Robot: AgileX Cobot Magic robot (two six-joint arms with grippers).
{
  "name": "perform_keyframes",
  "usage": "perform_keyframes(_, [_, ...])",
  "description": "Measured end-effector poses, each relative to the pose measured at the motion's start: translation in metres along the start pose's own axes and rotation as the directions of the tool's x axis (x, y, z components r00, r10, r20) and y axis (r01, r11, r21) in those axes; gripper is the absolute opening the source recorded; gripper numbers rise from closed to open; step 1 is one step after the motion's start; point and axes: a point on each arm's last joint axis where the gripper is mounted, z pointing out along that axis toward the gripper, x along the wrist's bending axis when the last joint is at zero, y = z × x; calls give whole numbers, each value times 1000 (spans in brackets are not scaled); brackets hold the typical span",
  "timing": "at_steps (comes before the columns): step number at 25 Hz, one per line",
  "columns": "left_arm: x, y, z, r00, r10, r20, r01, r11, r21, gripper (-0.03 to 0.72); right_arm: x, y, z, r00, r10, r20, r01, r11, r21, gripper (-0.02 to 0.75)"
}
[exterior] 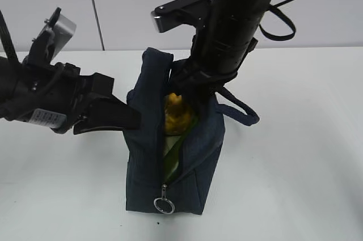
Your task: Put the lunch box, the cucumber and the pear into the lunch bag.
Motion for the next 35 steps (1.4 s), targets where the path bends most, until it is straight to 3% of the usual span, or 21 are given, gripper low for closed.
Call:
perform_keyframes(3, [0, 0, 0, 1000, 0, -5, 0, 1000, -4, -15, 0, 2, 3, 1000, -8, 0, 8, 1000, -17, 106])
perform_keyframes(7, [0, 0, 0, 1000, 0, -5, 0, 1000, -5, 1, -1, 4, 3, 1000, -16, 9, 16, 999, -39, 290])
perform_keyframes(11, [1, 1, 0, 1000, 0, -11, 0, 1000, -10, 118, -1, 5, 3, 1000, -17, 10, 18, 999, -42, 401])
perform_keyframes(14, [1, 1, 0, 1000, 9, -11, -9, 1000, -11, 264, -1, 5, 3, 1000, -17, 10, 18, 999, -42, 418])
perform_keyframes(17, [1, -1, 0, 1000, 29, -12, -29, 1000, 9, 326, -1, 4, 1, 1000, -28, 11, 29, 999, -44, 420])
perform_keyframes(26, [0, -7, -1, 995, 97, 3, -97, 991, 93, 340, 6, -7, -28, 996, -76, -50, 75, 997, -10, 477])
perform_keyframes(31, [-1, -8, -1, 994, 112, 9, -112, 988, 101, 340, 11, -13, -59, 989, -110, -96, 105, 992, -63, 483])
perform_keyframes(35, [-1, -8, -1, 993, 119, 10, -120, 988, 102, 340, 21, -21, -88, 969, -166, -182, 145, 982, -119, 483])
